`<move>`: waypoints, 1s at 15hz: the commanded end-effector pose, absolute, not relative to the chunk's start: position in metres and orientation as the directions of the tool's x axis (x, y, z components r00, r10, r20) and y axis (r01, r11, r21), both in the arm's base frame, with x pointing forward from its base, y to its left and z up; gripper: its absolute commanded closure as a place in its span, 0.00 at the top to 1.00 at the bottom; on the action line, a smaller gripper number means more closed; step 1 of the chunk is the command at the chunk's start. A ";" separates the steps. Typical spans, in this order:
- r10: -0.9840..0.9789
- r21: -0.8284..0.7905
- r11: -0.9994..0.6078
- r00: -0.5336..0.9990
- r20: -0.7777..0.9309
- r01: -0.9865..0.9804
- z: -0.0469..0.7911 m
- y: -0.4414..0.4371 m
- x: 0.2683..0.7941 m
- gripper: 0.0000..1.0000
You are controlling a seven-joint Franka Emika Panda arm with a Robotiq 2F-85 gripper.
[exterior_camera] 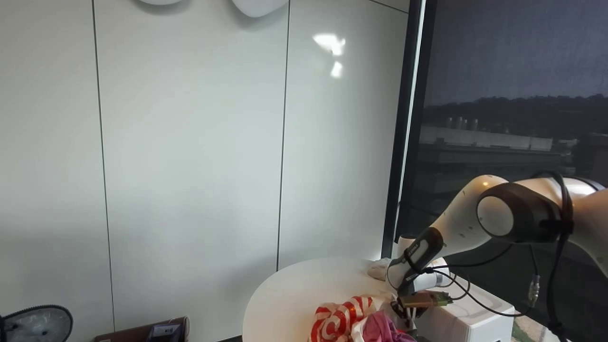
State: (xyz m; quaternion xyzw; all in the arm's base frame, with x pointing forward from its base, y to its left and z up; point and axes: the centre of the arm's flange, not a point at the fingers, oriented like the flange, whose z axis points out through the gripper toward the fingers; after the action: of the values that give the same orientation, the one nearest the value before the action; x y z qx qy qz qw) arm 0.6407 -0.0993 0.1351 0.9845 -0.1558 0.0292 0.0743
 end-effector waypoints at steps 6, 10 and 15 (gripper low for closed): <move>-0.371 0.338 -0.890 0.918 -0.143 -0.307 0.157 -0.087 0.632 0.00; -0.404 0.333 -0.899 0.832 -0.382 -0.283 0.165 -0.087 0.629 0.00; -0.401 0.262 -0.916 0.743 -0.536 -0.305 0.205 -0.092 0.630 0.00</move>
State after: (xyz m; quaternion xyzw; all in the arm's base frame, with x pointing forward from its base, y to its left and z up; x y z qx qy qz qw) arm 0.6100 -0.0859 0.1701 0.9326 -0.1914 -0.2810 0.1208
